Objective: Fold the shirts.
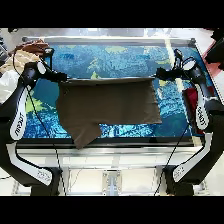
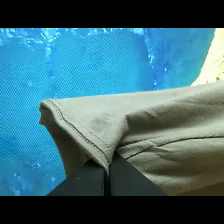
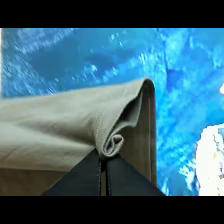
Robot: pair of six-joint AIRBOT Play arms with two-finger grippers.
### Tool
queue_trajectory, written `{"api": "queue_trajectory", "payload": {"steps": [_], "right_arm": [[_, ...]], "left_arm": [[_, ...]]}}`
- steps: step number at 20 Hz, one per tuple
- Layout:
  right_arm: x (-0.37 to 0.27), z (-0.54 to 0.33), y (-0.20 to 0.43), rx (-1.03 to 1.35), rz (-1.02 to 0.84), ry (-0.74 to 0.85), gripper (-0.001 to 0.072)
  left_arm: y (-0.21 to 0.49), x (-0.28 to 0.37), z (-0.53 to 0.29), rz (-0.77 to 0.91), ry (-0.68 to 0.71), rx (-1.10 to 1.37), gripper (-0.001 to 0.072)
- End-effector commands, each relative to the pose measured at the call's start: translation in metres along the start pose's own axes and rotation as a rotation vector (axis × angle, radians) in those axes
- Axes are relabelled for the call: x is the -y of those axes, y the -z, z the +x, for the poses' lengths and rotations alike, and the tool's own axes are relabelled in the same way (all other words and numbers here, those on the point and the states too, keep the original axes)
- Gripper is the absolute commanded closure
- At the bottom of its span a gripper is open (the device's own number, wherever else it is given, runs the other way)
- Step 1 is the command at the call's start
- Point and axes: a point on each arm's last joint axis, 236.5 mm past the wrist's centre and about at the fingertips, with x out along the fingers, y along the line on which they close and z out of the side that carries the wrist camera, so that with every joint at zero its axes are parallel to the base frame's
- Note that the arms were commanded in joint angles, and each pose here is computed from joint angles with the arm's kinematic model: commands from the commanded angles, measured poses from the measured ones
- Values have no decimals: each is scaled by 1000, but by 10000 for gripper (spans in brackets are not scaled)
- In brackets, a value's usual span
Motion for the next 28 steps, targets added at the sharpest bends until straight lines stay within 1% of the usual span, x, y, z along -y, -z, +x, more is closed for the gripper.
{"api": "queue_trajectory", "payload": {"steps": [1, 5, 9, 13, 14, 15, 16, 17, 18, 19, 20, 22, 23, 24, 25, 26, 28], "right_arm": [[13, 0, 28, -121, -30, 53, 706], [19, 5, 45, -168, -26, 65, 706], [25, 16, 69, -227, -3, 63, 705], [17, 21, 74, -243, -23, 60, 702], [16, 22, 75, -248, -27, 61, 700], [13, 22, 77, -256, -26, 59, 669], [12, 20, 82, -278, -17, 53, 521], [10, 17, 90, -318, -19, 47, 367], [8, 9, 100, -369, -20, 44, 364], [11, -3, 107, -421, -35, 69, 365], [21, -20, 112, -467, -56, 127, 366], [57, -75, 112, -538, -129, 340, 367], [74, -104, 104, -524, -151, 437, 366], [83, -127, 92, -477, -148, 483, 366], [84, -146, 78, -397, -122, 480, 366], [81, -157, 64, -317, -95, 455, 366], [62, -172, 38, -165, -47, 354, 367]], "left_arm": [[22, 4, 7, 69, -24, -87, 697], [61, -5, 18, 81, -66, -195, 697], [67, 1, 22, 89, -57, -211, 697], [84, 14, 26, 103, -36, -282, 696], [91, 17, 25, 103, -29, -308, 682], [95, 17, 24, 103, -27, -329, 633], [99, 17, 21, 102, -25, -347, 510], [102, 17, 17, 100, -24, -366, 264], [103, 15, 8, 94, -26, -377, 166], [99, 12, -3, 64, -34, -368, 170], [88, 8, -20, 20, -48, -332, 171], [55, -2, -72, -29, -56, -202, 173], [41, -9, -107, -56, -62, -123, 174], [37, -13, -136, -96, -57, -58, 175], [45, -17, -158, -170, -49, -16, 175], [70, -18, -172, -277, -33, -9, 175], [140, -1, -176, -455, 33, -72, 180]]}}
